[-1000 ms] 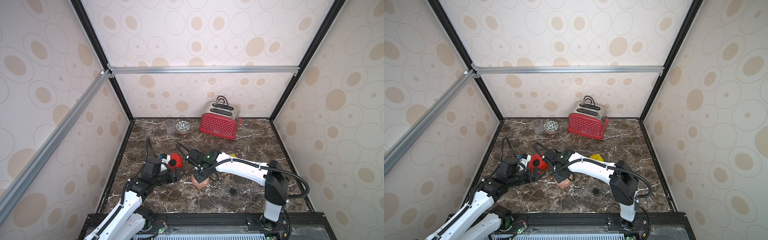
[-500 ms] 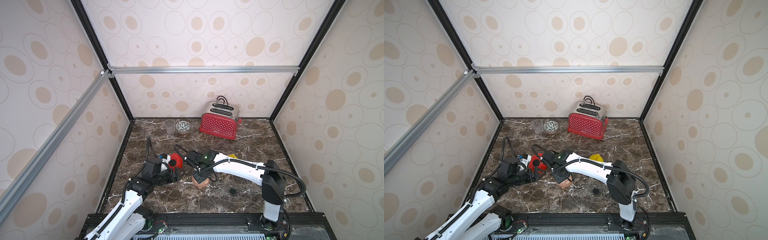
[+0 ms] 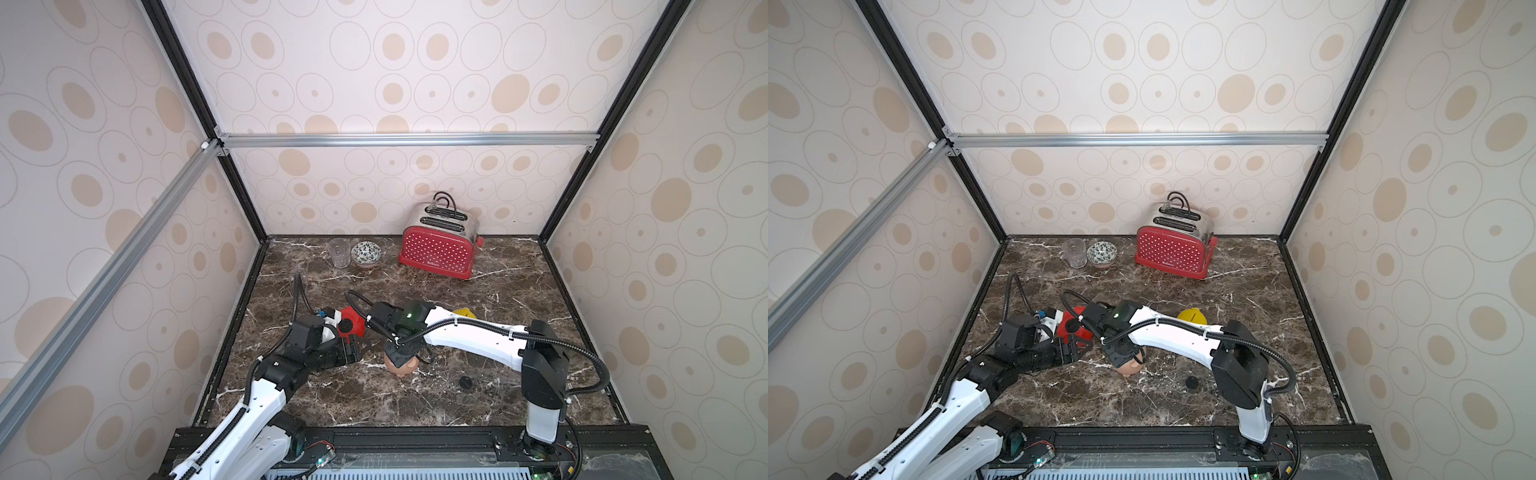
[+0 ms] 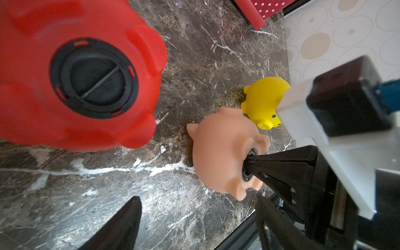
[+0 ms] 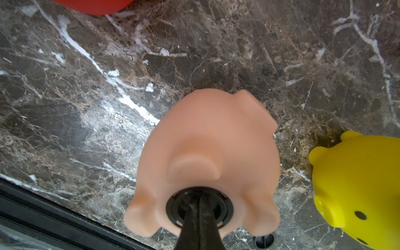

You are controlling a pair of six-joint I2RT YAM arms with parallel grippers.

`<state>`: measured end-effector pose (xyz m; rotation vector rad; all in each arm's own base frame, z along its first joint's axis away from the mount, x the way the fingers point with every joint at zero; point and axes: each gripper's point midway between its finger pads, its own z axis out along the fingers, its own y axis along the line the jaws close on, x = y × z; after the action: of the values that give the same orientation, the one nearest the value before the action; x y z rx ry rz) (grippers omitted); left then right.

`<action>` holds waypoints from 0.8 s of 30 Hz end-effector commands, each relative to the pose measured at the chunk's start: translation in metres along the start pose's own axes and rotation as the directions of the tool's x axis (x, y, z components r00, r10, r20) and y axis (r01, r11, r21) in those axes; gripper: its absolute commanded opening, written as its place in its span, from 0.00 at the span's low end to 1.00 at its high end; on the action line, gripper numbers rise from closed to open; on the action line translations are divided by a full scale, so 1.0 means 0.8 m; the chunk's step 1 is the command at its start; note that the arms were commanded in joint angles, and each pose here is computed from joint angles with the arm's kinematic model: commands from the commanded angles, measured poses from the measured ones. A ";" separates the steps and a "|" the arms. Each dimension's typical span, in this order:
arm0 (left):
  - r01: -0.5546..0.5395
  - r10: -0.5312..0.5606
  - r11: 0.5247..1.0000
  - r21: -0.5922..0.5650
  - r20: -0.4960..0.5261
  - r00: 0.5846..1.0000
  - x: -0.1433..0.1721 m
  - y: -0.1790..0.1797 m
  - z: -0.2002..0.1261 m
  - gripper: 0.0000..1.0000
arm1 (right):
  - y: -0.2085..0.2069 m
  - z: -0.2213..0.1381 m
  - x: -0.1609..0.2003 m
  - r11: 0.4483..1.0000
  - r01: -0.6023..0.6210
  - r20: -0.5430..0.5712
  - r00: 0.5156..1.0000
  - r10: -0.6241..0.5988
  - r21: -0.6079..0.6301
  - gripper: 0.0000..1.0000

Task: Close piggy banks
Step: Insert the knob into the piggy bank.

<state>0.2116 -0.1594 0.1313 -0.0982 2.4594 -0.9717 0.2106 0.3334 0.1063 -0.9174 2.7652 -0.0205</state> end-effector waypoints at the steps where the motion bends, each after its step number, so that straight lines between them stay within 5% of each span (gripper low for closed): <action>1: -0.005 0.005 1.000 0.024 0.010 1.000 -0.006 -0.010 -0.002 0.82 | -0.005 0.015 0.009 0.999 0.003 -0.045 0.999 0.000 0.048 0.00; 24: 0.039 -0.035 0.991 0.124 -0.042 0.999 0.015 -0.023 0.010 0.82 | 0.003 0.018 0.008 0.999 -0.045 -0.040 0.998 0.045 0.016 0.00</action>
<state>0.2038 -0.1740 0.1310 -0.0899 2.4486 -1.1012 0.2101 0.3344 0.1062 -0.8744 2.7798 -0.0142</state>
